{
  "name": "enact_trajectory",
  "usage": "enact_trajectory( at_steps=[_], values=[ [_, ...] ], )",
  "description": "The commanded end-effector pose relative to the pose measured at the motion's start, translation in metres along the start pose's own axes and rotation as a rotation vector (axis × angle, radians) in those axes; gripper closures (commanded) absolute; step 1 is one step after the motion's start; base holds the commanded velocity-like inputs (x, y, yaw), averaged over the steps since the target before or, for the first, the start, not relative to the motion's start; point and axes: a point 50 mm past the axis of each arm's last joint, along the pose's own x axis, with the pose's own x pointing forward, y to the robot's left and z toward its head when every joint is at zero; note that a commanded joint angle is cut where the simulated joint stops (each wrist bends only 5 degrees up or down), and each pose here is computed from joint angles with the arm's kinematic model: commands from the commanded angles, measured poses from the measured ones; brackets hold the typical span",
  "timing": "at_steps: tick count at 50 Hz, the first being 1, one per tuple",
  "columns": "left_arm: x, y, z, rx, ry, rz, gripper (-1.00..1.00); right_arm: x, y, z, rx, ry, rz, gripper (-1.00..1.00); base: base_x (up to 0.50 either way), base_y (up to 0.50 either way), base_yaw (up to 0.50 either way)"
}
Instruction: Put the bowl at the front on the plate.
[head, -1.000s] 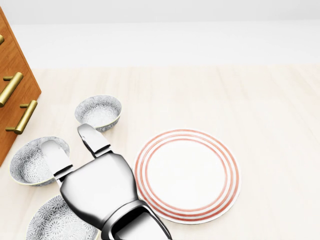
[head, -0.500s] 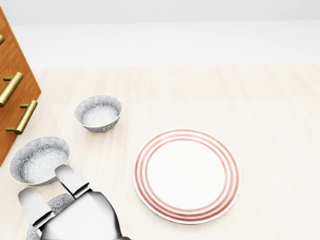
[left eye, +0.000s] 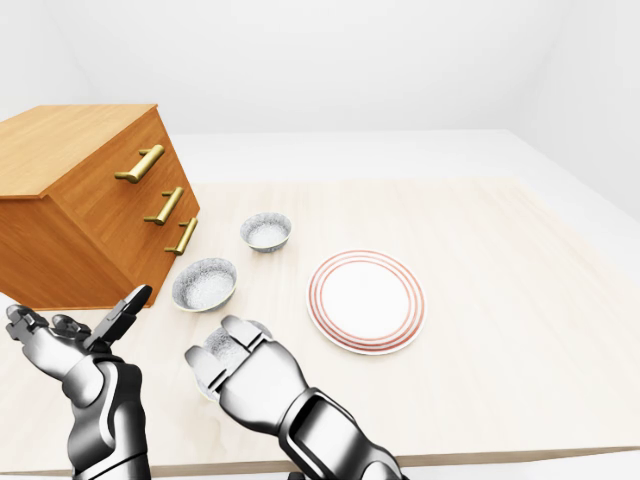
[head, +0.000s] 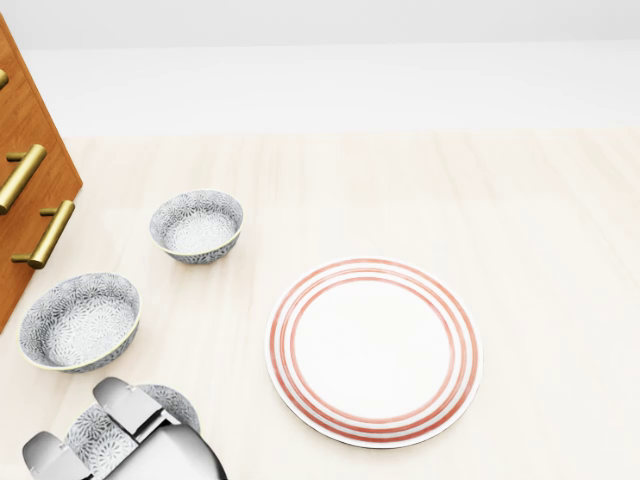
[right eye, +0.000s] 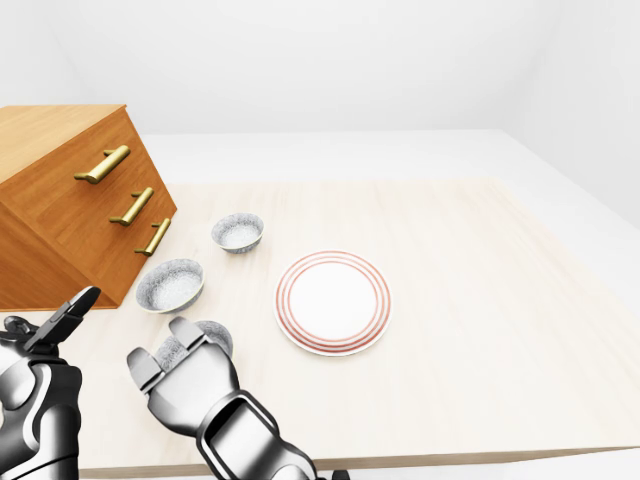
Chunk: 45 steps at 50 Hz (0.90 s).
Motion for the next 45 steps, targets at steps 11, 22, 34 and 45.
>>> enact_trajectory(
  at_steps=[11,22,34,45],
  values=[
    [0.000,0.000,0.000,0.000,-0.001,0.000,-1.00,-0.001,0.002,0.001,-0.005,-0.010,0.006,-1.00,0.00,0.00,0.00],
    [-0.001,0.000,0.003,-0.007,-0.012,-0.003,-1.00,0.000,0.005,0.000,0.004,-0.008,0.021,-1.00,0.00,0.00,0.00],
    [0.000,0.000,-0.001,0.003,0.004,0.002,-1.00,0.013,0.029,0.002,0.041,-0.043,0.140,-1.00,0.00,0.00,0.00],
    [-0.001,0.000,0.002,-0.004,-0.007,0.000,-1.00,0.018,0.031,0.001,0.050,-0.037,0.154,-1.00,0.00,0.00,0.00]
  ],
)
